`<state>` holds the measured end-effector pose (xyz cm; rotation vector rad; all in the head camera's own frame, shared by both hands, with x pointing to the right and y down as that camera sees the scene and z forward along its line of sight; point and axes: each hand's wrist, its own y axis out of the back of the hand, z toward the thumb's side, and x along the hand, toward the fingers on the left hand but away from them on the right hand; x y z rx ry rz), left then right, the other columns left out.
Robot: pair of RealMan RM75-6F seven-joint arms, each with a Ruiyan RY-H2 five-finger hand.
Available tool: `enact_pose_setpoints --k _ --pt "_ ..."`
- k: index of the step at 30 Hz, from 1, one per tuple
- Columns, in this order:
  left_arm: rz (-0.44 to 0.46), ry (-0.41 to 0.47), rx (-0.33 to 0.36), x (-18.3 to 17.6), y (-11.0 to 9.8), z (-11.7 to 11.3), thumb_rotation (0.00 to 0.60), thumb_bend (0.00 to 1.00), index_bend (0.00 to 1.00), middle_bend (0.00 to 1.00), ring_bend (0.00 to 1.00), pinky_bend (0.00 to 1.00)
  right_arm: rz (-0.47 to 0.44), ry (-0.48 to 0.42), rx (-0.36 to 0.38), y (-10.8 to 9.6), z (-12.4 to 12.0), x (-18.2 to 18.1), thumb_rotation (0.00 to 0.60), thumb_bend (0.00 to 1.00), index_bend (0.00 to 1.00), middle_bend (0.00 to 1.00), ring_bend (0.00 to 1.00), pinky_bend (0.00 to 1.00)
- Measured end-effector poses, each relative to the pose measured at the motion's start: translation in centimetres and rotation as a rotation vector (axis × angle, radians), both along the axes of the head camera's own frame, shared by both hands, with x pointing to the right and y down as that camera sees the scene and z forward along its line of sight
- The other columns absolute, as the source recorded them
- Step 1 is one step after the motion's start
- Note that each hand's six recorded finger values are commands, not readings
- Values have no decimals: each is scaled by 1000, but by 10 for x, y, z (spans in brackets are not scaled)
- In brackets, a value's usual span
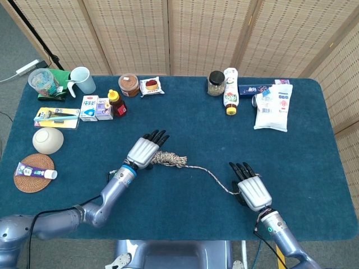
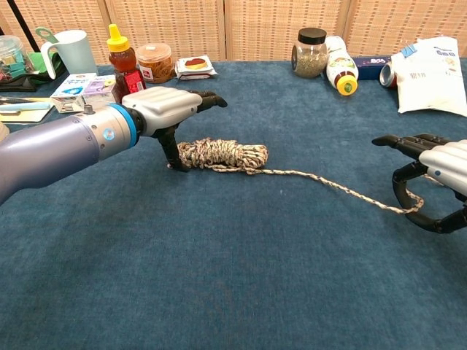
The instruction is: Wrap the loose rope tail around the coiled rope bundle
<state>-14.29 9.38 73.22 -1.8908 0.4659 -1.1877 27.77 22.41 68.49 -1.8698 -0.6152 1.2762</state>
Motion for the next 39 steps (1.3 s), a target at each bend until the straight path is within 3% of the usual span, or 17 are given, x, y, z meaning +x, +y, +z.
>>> enact_pose_setpoints --k 6,15,19,23,27,39 --pt "4 -23 0 9 0 7 600 48 86 33 101 371 5 -1 2 -1 -1 1 600 455 609 0 0 0" --pt "21 -33 12 19 2 9 600 74 340 228 283 528 7 -2 3 -2 -1 1 600 454 611 0 0 0" --pt "23 -44 19 19 3 11 600 181 410 290 347 558 8 -2 5 -2 -2 1 600 454 611 0 0 0" --pt "22 -46 20 20 4 11 600 320 458 332 387 588 5 -3 4 -2 -2 1 600 454 612 0 0 0" --pt "17 -45 22 19 4 10 600 397 490 357 411 608 5 -4 7 -2 -3 1 600 455 613 0 0 0" --pt "27 -36 86 17 -7 -2 600 423 506 369 419 617 -14 -33 24 3 -13 -7 600 455 616 0 0 0"
